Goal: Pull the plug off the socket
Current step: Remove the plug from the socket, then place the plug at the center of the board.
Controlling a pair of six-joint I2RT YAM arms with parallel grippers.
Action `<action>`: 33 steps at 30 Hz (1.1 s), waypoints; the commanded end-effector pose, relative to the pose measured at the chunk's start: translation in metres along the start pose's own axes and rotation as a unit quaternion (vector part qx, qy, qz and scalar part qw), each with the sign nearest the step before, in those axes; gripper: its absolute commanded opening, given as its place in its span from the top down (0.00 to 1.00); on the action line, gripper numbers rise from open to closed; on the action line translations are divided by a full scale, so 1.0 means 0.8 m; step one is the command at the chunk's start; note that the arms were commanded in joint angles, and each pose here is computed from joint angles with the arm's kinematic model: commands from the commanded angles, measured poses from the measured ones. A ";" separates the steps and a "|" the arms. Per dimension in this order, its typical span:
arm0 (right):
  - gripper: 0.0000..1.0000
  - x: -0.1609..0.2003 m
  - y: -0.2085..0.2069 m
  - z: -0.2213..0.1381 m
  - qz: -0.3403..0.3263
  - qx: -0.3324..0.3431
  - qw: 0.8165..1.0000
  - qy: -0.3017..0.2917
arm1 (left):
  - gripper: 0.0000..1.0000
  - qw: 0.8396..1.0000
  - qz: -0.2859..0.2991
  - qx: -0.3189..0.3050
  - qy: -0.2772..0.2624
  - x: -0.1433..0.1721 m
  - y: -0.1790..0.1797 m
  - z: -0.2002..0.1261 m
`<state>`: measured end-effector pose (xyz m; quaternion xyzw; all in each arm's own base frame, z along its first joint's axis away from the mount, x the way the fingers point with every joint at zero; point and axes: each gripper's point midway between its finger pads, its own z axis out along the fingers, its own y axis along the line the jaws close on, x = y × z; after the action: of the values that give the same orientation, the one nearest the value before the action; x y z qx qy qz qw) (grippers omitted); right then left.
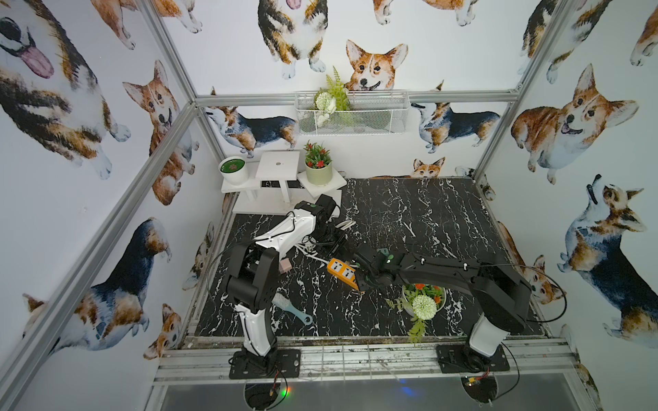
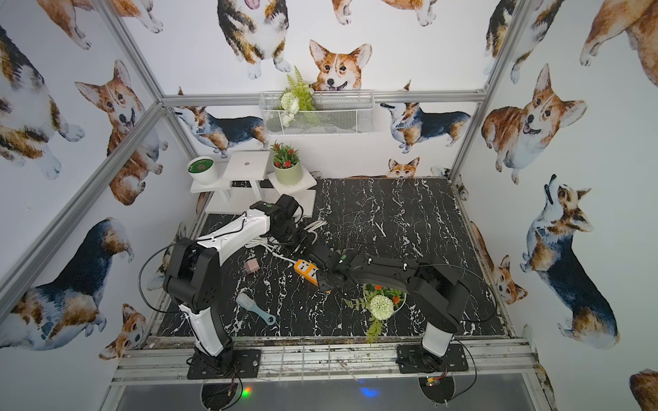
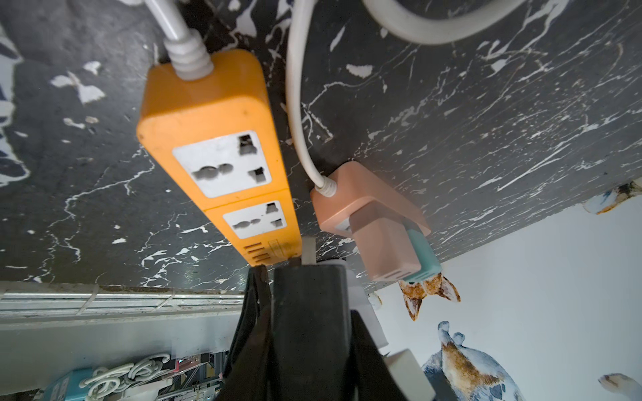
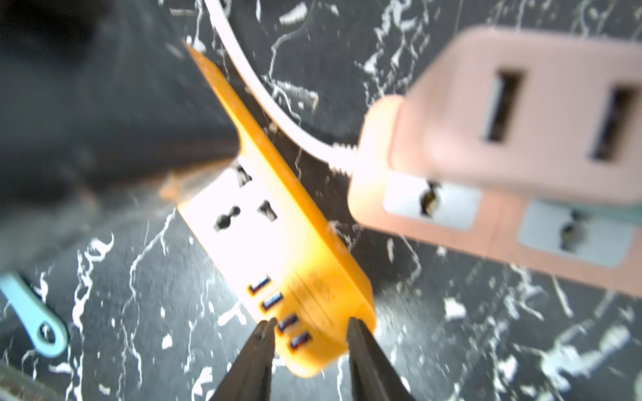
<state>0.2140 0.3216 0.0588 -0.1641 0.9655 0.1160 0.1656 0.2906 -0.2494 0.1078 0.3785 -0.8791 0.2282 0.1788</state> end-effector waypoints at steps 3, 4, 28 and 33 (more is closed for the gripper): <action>0.58 -0.018 0.002 -0.036 -0.015 -0.004 0.999 -0.030 | 1.00 0.999 0.013 -0.023 -0.024 0.002 0.013 -0.023; 0.57 -0.021 0.003 -0.041 -0.016 -0.006 0.999 -0.036 | 1.00 0.999 0.013 -0.024 -0.028 0.002 0.014 -0.027; 0.56 -0.038 -0.028 -0.088 -0.028 0.016 0.997 -0.065 | 1.00 0.936 0.127 -0.278 -0.174 -0.046 0.138 -0.126; 0.56 -0.036 -0.030 -0.094 -0.034 0.013 0.997 -0.066 | 1.00 0.901 0.161 -0.342 -0.215 -0.071 0.156 -0.143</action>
<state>0.2280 0.2929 0.1322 -0.1772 0.9486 0.1191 0.2335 0.2537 -0.1150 0.1397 0.2432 -0.9652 -0.0524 0.0810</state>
